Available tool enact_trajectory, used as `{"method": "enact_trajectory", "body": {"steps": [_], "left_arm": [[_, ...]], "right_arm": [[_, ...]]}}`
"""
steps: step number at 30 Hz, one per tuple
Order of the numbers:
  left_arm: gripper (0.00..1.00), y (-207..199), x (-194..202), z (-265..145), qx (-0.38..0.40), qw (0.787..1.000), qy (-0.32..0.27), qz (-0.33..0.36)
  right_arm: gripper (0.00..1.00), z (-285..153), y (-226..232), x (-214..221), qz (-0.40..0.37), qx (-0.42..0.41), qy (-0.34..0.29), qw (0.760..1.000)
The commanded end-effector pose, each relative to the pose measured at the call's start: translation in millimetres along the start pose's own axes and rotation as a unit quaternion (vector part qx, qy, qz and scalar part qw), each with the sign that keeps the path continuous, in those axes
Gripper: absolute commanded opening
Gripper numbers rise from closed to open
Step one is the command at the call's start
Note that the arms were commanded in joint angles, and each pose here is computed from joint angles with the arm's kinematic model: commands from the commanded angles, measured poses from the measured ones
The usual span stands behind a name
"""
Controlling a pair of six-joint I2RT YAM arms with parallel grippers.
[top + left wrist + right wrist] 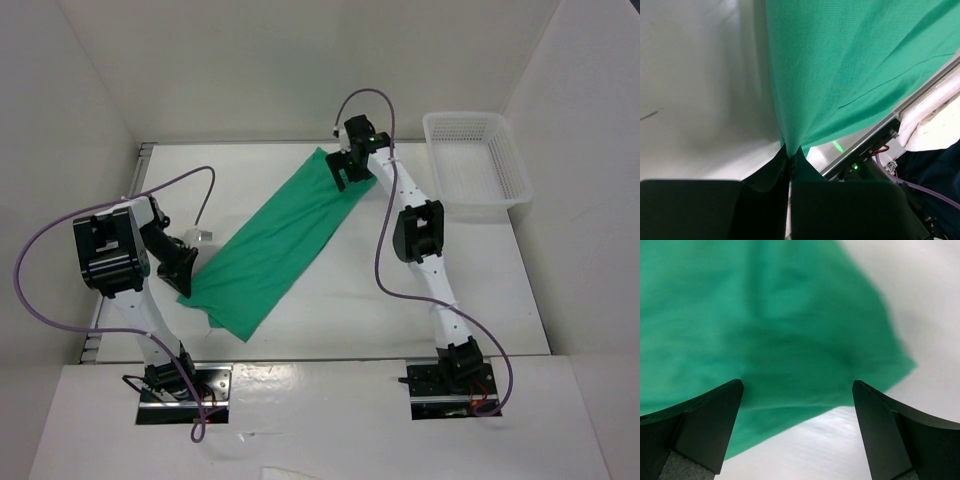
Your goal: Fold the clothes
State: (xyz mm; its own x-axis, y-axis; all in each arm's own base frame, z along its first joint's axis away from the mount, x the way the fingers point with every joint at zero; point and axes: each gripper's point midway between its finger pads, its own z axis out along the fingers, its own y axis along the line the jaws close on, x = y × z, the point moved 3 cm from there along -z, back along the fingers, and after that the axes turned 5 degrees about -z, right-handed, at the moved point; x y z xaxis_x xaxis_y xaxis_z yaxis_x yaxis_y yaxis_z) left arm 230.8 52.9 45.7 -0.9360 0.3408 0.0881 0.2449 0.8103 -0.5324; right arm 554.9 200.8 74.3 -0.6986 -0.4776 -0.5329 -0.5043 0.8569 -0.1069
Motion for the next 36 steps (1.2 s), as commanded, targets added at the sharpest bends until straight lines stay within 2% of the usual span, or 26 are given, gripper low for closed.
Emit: {"method": "enact_trajectory", "body": {"steps": [1, 6, 14, 16, 21, 25, 28, 30, 31, 36], "left_arm": [[0.00, 3, 6, -9, -0.022, 1.000, 0.009, -0.008], [0.00, 8, -3, -12, -0.023, 1.000, 0.001, -0.016], [0.00, 14, -12, -16, -0.026, 1.000, -0.002, -0.014], [0.00, 16, -14, -16, -0.026, 1.000, -0.002, -0.014], [0.00, 27, -29, -20, -0.027, 0.999, -0.023, -0.013], [0.00, 35, -36, -22, -0.023, 0.999, -0.029, -0.017], [0.00, 41, -44, -29, -0.026, 0.999, -0.041, -0.013], [0.00, 48, -49, -33, -0.024, 0.998, -0.050, -0.015], [0.00, 49, -53, -37, -0.030, 0.998, -0.055, -0.008], [0.00, 61, -69, -45, -0.031, 0.997, -0.076, -0.005]], "right_arm": [[0.99, -5, -35, -11, 0.028, 0.033, -0.028, 0.999], [0.99, 14, -55, 8, 0.045, 0.036, -0.011, 0.998], [0.99, 28, -57, 35, 0.036, 0.051, 0.039, 0.997], [0.99, 20, -58, 35, 0.031, 0.072, 0.048, 0.996], [0.99, 4, -45, 63, 0.006, 0.089, 0.121, 0.989], [0.99, -14, -17, 79, -0.029, 0.093, 0.168, 0.981], [0.99, -22, 3, 112, -0.069, 0.102, 0.226, 0.966], [0.99, -35, 8, 114, -0.095, 0.118, 0.227, 0.962], [0.99, -36, 19, 134, -0.111, 0.112, 0.253, 0.955], [0.99, -59, 38, 165, -0.150, 0.102, 0.282, 0.942]]}}
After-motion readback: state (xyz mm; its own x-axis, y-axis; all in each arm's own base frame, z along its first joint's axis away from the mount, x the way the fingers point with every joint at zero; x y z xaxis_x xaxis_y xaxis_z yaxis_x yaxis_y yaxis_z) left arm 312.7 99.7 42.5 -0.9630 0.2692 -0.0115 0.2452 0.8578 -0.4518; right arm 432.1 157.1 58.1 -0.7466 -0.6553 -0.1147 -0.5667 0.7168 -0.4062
